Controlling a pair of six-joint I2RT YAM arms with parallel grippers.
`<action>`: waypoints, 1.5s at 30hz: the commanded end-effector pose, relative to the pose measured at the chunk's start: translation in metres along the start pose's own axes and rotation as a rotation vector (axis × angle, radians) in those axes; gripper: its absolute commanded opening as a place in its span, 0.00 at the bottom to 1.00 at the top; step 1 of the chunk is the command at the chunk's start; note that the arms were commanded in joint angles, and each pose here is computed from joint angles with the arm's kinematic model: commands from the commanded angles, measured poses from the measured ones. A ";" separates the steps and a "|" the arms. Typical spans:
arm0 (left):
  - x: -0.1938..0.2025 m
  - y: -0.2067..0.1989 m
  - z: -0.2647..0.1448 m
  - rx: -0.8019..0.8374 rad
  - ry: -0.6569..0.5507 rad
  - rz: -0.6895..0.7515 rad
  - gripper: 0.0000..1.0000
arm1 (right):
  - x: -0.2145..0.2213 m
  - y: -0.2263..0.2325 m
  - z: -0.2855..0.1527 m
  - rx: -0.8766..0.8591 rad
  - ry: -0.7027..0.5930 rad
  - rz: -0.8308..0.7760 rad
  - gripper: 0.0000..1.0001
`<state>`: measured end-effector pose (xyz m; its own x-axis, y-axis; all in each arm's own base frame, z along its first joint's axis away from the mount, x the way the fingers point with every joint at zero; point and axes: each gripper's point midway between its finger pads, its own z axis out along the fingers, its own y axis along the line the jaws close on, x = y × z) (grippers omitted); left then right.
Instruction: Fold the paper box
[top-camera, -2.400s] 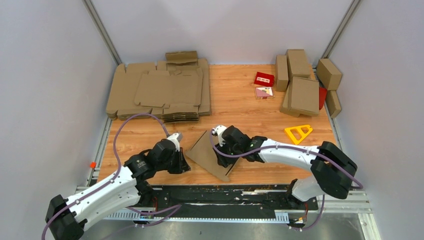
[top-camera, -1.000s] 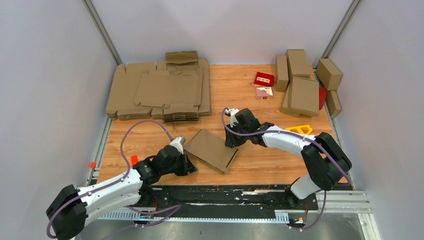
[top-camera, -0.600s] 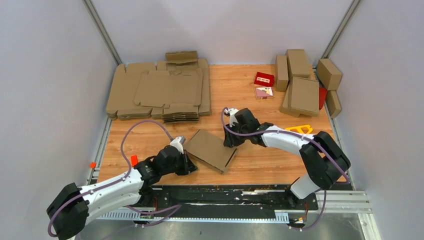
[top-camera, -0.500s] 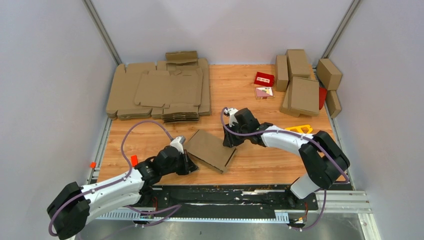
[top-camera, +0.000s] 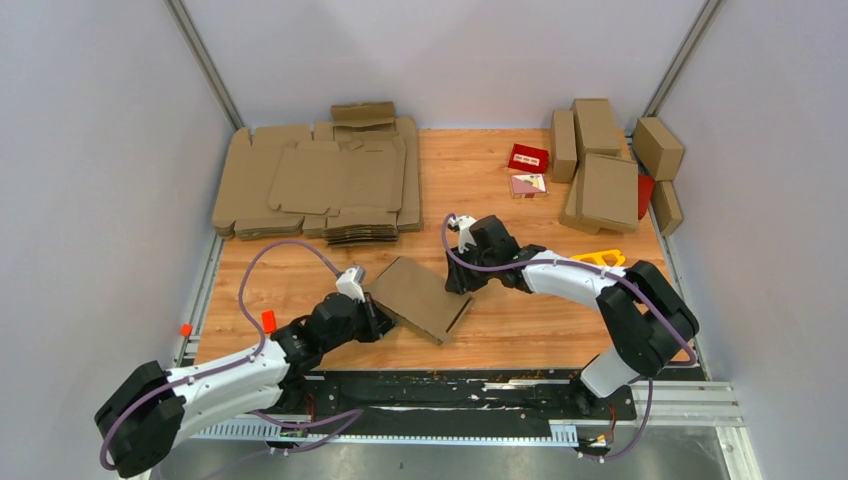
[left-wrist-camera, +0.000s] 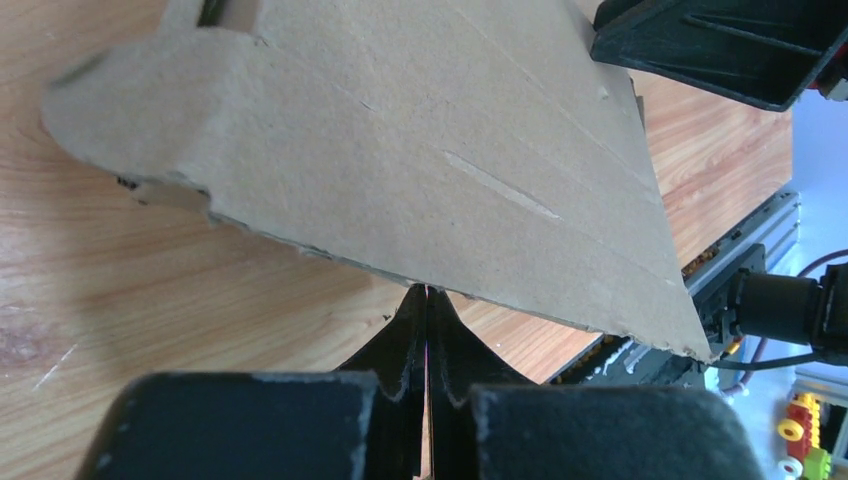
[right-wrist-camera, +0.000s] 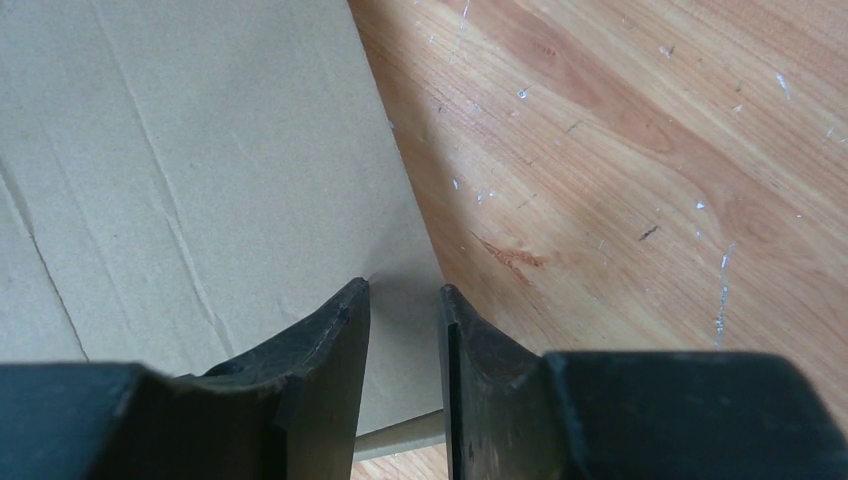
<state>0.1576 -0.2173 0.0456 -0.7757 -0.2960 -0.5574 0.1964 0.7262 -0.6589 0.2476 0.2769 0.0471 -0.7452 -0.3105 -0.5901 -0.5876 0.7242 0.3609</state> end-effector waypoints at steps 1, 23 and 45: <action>-0.040 -0.042 0.005 0.111 -0.126 0.025 0.00 | 0.033 -0.004 0.000 0.004 0.106 0.005 0.34; -0.084 -0.108 0.025 0.242 -0.188 0.150 0.00 | 0.016 -0.035 -0.007 0.224 0.092 0.051 0.48; -0.088 -0.119 0.056 0.233 -0.152 0.229 0.00 | 0.018 -0.037 -0.002 0.224 0.159 0.026 0.27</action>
<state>0.2333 -0.3043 0.1256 -0.6330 -0.2308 -0.7390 0.4534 0.6632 -0.5955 0.2692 0.2452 0.0212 -0.8097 -0.3503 -0.4708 -0.4749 0.8625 0.1750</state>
